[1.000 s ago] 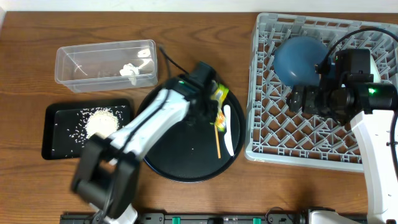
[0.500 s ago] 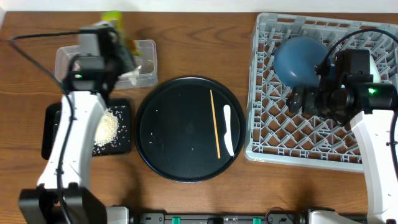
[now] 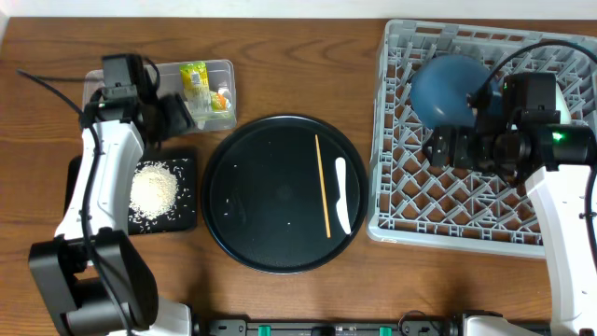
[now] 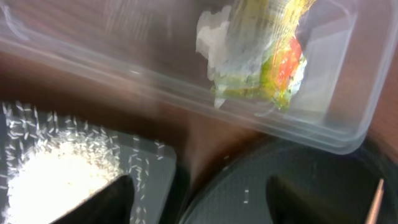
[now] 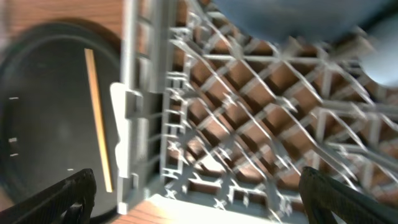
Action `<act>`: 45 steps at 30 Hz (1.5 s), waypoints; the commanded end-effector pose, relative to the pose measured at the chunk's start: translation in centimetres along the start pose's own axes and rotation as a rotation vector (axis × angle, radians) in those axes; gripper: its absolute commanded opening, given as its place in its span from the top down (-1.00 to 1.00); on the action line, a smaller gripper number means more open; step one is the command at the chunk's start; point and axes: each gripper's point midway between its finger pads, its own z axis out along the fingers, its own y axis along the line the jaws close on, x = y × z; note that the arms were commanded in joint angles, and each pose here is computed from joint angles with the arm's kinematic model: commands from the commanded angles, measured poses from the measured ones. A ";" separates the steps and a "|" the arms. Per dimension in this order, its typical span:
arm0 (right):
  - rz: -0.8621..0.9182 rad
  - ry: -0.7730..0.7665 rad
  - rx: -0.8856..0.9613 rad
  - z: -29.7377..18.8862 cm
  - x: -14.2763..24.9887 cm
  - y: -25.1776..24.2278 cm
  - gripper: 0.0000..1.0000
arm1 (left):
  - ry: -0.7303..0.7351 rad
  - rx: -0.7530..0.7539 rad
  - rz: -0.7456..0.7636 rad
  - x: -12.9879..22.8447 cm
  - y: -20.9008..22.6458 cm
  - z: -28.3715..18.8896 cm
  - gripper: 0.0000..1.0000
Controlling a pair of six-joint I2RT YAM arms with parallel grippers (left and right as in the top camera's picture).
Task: Sort waste into correct bins and load items into the dishwasher rack
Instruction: 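Reach the right gripper to the wooden stick on the tray and grasp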
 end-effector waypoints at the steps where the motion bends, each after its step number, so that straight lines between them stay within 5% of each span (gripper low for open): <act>1: -0.116 -0.004 -0.196 0.0 0.1 4.9 -0.89 | 0.110 0.011 -0.014 2.9 0.0 -1.4 -0.41; 10: -0.355 0.048 -0.278 2.6 3.0 14.1 0.76 | 0.352 -0.140 -0.044 8.9 3.0 -3.0 -0.43; 16: -0.405 0.235 -0.234 7.8 7.4 16.8 0.89 | 0.395 -0.155 -0.050 9.9 3.3 -3.4 -0.42; 22: -0.215 0.369 0.075 11.5 9.8 12.2 0.90 | 0.400 -0.156 -0.050 10.0 3.4 -3.5 -0.43; 38: -0.064 0.379 0.517 9.4 10.8 4.7 0.88 | 0.399 -0.156 -0.050 10.0 3.4 -3.5 -0.43; 42: -0.096 0.376 0.485 9.8 10.6 5.2 0.86 | 0.399 -0.156 -0.050 10.0 3.3 -3.5 -0.43; 45: -0.213 0.401 0.271 11.1 10.6 8.9 0.68 | 0.399 -0.155 -0.050 10.0 3.3 -3.5 -0.43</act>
